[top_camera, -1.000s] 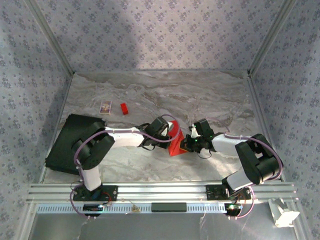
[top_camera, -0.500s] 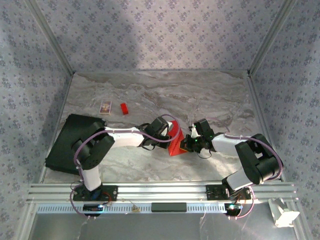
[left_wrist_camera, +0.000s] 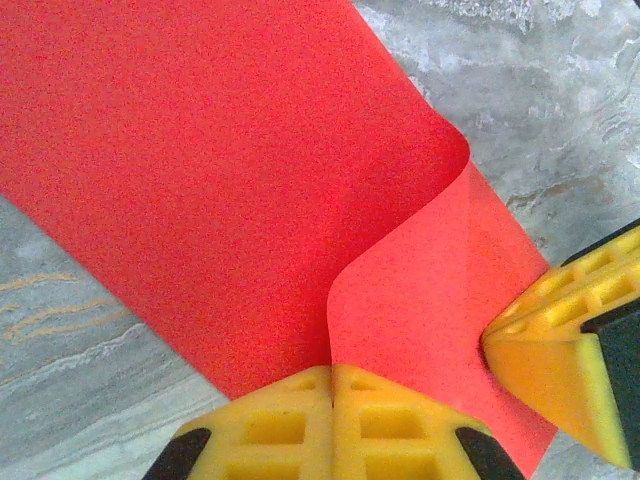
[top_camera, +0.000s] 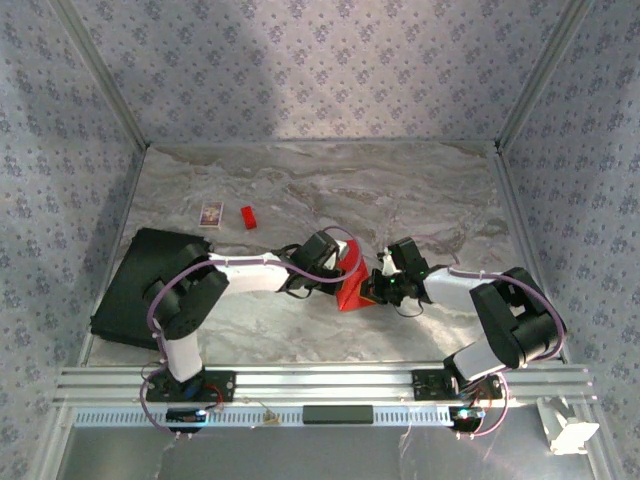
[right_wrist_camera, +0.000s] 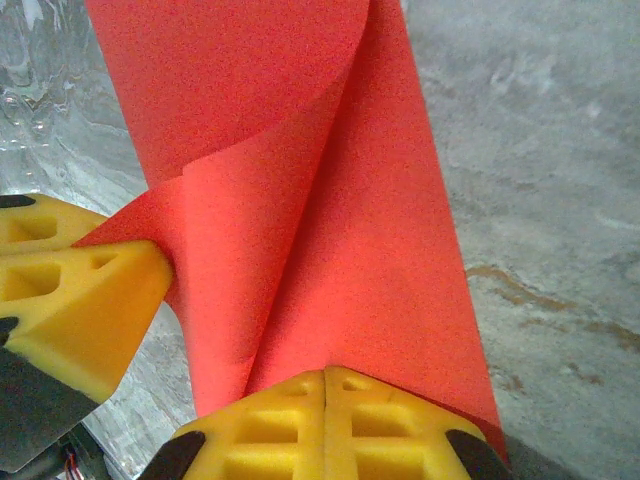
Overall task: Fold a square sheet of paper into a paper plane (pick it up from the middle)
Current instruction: Fold the triangle a second time at the center of the table.
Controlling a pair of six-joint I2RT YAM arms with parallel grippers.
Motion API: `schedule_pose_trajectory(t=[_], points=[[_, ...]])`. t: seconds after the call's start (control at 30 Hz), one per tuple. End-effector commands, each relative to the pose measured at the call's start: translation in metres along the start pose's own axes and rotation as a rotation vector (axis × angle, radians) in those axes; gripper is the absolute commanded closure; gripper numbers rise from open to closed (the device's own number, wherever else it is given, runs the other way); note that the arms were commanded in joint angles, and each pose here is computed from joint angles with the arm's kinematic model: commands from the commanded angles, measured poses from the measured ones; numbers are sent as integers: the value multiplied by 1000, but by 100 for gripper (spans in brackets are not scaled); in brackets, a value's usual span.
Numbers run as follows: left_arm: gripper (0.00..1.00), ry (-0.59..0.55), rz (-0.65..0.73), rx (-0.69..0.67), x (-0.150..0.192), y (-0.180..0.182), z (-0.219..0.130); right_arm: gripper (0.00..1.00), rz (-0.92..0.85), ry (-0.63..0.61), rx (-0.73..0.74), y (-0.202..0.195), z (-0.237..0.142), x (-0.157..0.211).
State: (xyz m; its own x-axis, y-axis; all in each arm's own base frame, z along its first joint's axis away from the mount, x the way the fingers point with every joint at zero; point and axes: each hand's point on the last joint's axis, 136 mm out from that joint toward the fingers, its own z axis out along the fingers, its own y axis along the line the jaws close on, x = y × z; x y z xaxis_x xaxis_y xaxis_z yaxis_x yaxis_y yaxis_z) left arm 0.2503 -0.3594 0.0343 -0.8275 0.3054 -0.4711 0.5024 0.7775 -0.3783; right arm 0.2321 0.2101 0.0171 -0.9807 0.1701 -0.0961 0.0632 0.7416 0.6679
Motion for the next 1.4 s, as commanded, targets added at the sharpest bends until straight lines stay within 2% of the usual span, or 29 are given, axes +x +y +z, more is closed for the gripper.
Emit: schedule_pose_trajectory(t=[0.0, 1.1, 1.37], points=[[100, 3, 9, -10, -4, 2, 3, 99, 25, 39, 84, -21, 4, 11], [100, 57, 13, -41, 9, 11, 15, 99, 27, 37, 82, -20, 4, 10], [100, 67, 11, -36, 12, 11, 17, 96, 3, -49, -38, 18, -13, -14]])
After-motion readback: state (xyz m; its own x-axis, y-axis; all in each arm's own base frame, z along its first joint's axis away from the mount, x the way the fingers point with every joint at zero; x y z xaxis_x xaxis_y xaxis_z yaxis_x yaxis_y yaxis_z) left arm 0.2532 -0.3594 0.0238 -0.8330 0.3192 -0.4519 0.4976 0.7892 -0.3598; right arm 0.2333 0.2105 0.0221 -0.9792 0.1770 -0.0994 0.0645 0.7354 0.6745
